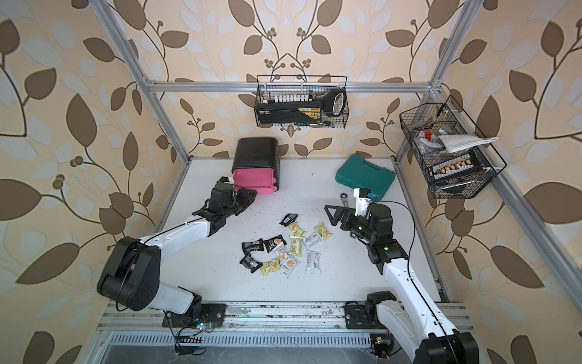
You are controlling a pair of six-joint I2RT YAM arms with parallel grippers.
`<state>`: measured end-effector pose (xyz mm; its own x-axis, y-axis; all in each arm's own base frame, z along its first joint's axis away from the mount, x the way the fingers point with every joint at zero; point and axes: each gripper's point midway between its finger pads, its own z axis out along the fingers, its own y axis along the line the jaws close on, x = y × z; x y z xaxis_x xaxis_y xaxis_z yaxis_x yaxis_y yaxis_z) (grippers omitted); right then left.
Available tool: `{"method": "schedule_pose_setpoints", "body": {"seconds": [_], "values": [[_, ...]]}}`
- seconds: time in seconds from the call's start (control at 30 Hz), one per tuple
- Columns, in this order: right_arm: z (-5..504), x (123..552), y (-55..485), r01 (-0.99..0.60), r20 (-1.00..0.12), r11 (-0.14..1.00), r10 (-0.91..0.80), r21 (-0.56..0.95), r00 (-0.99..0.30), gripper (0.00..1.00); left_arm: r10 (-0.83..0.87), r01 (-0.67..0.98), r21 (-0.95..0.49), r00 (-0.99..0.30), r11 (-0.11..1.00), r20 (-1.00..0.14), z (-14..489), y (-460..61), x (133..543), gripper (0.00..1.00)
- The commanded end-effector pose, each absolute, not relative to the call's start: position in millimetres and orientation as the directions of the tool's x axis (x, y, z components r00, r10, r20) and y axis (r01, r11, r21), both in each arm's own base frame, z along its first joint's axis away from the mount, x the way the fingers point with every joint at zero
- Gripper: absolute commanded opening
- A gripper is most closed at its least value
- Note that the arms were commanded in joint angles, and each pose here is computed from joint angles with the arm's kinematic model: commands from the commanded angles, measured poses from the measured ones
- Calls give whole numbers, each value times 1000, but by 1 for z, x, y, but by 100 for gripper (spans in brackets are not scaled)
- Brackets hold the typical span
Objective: Place the cookies into the drawer by color
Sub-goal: Open the drawer in the storage box.
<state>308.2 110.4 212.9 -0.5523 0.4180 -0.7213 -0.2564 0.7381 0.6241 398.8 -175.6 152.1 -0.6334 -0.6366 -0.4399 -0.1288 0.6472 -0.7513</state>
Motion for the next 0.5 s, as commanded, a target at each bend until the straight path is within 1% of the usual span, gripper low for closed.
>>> {"method": "schedule_pose_setpoints", "body": {"seconds": [0.0,0.1,0.27,0.4,0.47], "values": [[206,306,110,-247,-724,750,409,614,-556,99,-635,-163,-734,-644,659,-426,142,-171,390,43],[205,306,109,-245,-725,753,409,611,-554,99,-635,-148,-737,-634,660,-442,153,-169,387,54],[204,306,108,-242,-724,753,411,612,-554,99,-649,-140,-739,-603,659,-464,164,-162,385,64],[204,306,109,-242,-724,752,411,613,-554,99,-655,-122,-748,-587,653,-476,175,-161,380,78],[205,306,109,-244,-726,753,410,611,-552,99,-653,-112,-753,-591,649,-475,180,-162,375,80]]}}
